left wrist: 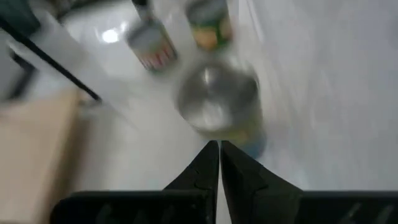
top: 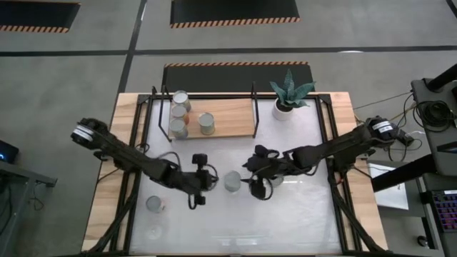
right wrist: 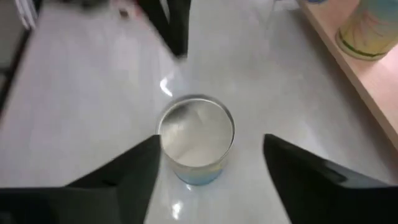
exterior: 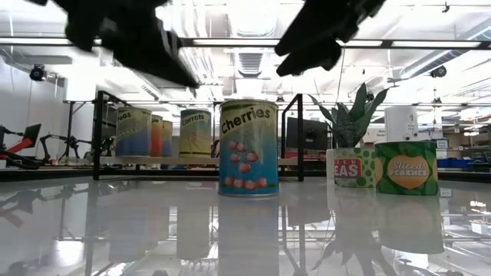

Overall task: Pick and place cans onto a shelf
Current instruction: Put the canned cherries on the shelf

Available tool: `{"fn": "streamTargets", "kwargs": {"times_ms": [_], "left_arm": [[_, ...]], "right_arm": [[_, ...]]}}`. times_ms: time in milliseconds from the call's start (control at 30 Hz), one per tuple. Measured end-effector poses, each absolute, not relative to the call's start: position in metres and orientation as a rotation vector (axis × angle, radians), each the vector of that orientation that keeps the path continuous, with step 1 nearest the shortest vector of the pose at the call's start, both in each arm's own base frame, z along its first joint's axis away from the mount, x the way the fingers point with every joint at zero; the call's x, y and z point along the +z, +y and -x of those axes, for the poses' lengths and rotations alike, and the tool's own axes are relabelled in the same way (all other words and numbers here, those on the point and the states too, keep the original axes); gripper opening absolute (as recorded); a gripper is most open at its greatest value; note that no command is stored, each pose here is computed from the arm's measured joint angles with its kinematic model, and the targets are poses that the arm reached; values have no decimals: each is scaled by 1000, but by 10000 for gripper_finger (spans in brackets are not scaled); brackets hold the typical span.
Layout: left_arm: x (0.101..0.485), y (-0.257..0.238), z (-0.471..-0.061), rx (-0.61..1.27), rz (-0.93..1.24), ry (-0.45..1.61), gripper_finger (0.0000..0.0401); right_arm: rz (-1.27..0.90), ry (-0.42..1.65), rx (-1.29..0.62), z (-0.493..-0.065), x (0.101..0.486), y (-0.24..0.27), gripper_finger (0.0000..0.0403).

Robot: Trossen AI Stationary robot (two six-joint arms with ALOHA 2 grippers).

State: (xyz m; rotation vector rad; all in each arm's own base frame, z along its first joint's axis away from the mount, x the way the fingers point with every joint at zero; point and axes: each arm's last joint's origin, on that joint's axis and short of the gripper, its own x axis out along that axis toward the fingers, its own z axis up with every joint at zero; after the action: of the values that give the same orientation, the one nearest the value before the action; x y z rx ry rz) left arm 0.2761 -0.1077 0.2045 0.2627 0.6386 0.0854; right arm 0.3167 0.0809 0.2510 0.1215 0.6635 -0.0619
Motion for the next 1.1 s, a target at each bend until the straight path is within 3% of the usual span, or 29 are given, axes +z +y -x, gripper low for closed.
{"fn": "streamTargets", "kwargs": {"times_ms": [167, 267, 600, 1100], "left_arm": [[251, -94, -253, 167, -365, 508, 0], [277, -85, -237, 245, -399, 417, 0], [333, -62, -192, 362, -304, 175, 0], [324, -61, -189, 365, -311, 200, 0]], "right_arm": [[-8, 813, -62, -344, 256, 88, 351], [19, 879, -66, -358, 263, 92, 377], [-13, 999, -48, -388, 256, 99, 383], [-134, 1037, -144, -389, 243, 98, 383]]}}
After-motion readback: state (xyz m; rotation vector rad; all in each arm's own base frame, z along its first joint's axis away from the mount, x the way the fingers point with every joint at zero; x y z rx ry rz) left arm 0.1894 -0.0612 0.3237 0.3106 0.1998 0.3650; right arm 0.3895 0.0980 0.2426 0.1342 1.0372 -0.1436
